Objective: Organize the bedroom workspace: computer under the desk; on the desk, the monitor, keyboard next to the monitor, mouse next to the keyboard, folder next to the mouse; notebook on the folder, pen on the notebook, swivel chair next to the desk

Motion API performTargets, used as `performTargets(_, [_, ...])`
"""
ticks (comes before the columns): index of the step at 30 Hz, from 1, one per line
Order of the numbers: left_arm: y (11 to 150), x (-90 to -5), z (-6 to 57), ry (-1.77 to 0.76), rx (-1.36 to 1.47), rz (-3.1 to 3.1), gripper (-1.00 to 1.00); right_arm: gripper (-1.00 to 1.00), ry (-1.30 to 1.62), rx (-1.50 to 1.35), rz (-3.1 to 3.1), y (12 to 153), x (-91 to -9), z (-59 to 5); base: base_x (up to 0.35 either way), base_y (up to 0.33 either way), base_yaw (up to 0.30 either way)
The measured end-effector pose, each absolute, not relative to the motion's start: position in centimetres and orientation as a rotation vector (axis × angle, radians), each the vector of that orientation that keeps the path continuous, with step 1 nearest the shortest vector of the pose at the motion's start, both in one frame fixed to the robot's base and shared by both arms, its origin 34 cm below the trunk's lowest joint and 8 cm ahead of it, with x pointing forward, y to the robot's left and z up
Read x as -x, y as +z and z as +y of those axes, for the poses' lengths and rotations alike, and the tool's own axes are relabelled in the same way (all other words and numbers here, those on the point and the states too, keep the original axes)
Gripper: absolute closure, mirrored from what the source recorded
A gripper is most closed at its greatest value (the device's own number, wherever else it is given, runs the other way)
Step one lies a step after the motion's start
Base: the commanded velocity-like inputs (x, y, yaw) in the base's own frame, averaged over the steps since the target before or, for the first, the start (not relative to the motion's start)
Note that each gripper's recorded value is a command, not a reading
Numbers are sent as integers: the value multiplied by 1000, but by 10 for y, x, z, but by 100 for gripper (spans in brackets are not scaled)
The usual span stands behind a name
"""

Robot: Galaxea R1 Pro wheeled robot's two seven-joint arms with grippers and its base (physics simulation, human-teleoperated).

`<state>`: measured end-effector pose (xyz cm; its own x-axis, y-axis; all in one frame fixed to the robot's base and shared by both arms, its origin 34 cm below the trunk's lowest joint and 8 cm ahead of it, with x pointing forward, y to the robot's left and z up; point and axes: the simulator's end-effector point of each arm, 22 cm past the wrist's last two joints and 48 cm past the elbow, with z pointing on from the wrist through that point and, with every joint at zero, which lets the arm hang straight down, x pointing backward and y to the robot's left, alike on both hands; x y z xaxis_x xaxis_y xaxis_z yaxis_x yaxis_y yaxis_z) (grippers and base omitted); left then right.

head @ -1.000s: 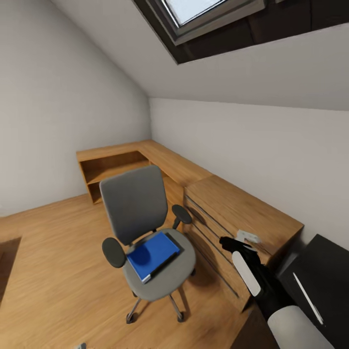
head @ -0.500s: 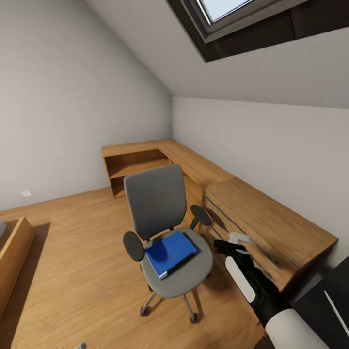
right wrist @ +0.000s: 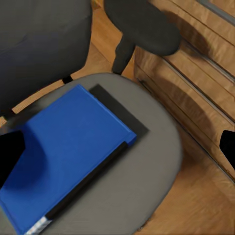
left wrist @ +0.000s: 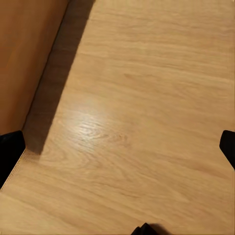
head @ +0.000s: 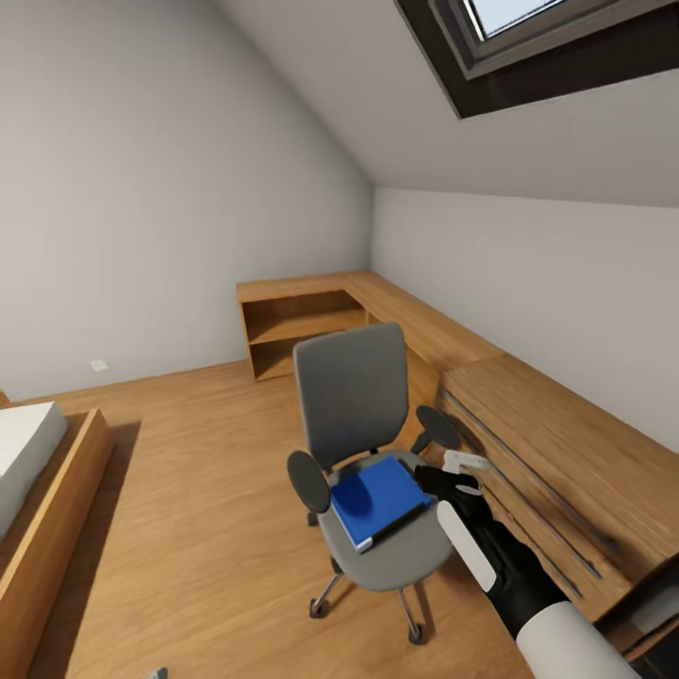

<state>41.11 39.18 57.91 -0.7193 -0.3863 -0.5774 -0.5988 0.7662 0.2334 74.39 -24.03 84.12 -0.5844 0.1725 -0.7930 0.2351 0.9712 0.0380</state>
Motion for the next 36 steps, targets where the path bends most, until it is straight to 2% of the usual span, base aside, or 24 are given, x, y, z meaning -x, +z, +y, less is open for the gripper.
performTargets(21, [579,-411,392,560,739,2452,-100,-100,-78,-279,2186,850,-748,-239,112,302,5])
performTargets(36, [579,-411,391,558,736,2454,-100,-100,-77,-280,2183,852,-748,-239,19,47,0])
